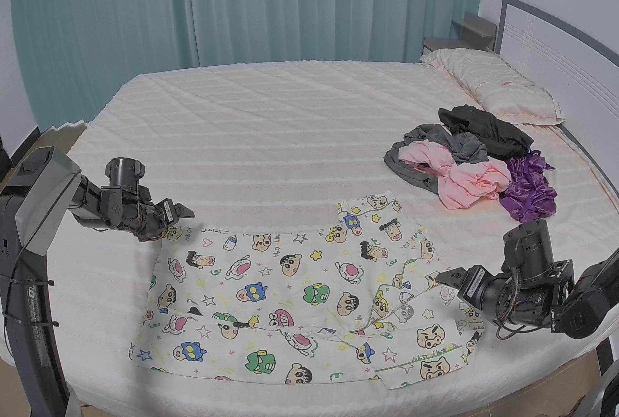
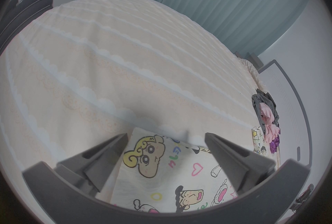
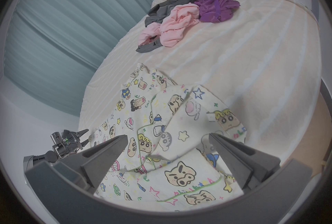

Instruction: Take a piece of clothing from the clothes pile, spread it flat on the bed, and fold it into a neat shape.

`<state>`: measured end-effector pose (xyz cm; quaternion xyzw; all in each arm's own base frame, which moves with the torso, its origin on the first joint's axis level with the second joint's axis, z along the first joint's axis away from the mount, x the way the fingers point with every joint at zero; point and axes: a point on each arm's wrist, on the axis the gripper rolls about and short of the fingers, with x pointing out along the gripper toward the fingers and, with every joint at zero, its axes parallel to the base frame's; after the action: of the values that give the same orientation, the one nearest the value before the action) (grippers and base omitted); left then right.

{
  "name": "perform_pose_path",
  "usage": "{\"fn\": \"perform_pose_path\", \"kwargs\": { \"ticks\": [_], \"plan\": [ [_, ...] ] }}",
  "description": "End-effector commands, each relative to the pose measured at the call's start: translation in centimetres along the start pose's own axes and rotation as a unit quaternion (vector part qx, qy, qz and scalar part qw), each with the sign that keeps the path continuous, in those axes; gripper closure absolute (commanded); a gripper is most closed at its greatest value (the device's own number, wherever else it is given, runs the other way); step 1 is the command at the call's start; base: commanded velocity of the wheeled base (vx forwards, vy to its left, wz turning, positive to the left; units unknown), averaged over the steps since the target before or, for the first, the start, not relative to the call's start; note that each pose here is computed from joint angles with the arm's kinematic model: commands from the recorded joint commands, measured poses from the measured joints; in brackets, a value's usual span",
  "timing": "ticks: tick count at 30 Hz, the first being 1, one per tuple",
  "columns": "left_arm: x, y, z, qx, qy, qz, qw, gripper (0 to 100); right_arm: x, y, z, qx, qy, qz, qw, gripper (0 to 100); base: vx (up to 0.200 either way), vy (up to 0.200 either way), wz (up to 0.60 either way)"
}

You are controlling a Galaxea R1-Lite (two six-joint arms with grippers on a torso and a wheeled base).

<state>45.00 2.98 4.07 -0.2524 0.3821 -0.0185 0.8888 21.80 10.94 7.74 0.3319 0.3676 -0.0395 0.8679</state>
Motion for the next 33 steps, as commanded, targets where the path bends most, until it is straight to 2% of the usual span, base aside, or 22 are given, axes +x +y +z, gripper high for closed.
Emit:
{"fn": "perform_pose_path", "kwargs": {
  "ticks": [1, 3, 7, 12, 17, 26, 33],
  "plan": [
    [0.2, 0.1, 0.1, -0.001, -0.001, 0.0, 1.0, 100, 0.2, 0.4, 0.8, -0.003, -0.008, 0.011, 0.9999, 0, 0.0, 0.0, 0.0],
    [0.1, 0.2, 0.1, -0.002, -0.002, 0.002, 1.0, 100, 0.5, 1.1, 2.2, -0.009, -0.014, 0.027, 0.9995, 0, 0.0, 0.0, 0.0],
    [-0.3, 0.1, 0.4, -0.009, -0.008, 0.005, 0.9999, 100, 2.9, 2.9, 5.4, -0.024, 0.002, 0.056, 0.9981, 0, 0.0, 0.0, 0.0],
    [-1.2, -0.5, 0.8, -0.036, -0.018, 0.0, 0.9992, 100, 7.2, 5.4, 9.3, -0.042, 0.006, 0.055, 0.9976, 0, 0.0, 0.0, 0.0],
    [-1.8, -0.6, 0.6, -0.05, -0.013, 0.002, 0.9987, 100, 12.2, 6.9, 12.8, -0.06, 0.036, 0.04, 0.9968, 0, 0.0, 0.0, 0.0],
    [-2.8, -0.8, -0.1, -0.072, -0.006, 0.004, 0.9974, 100, 19.6, 7.2, 12.9, -0.093, 0.043, 0.038, 0.994, 0, 0.0, 0.0, 0.0],
    [-3.9, -0.9, -0.4, -0.073, -0.005, 0.005, 0.9973, 100, 22.2, 7.3, 12.2, -0.108, 0.043, 0.044, 0.9922, 0, 0.0, 0.0, 0.0]
  ]
}}
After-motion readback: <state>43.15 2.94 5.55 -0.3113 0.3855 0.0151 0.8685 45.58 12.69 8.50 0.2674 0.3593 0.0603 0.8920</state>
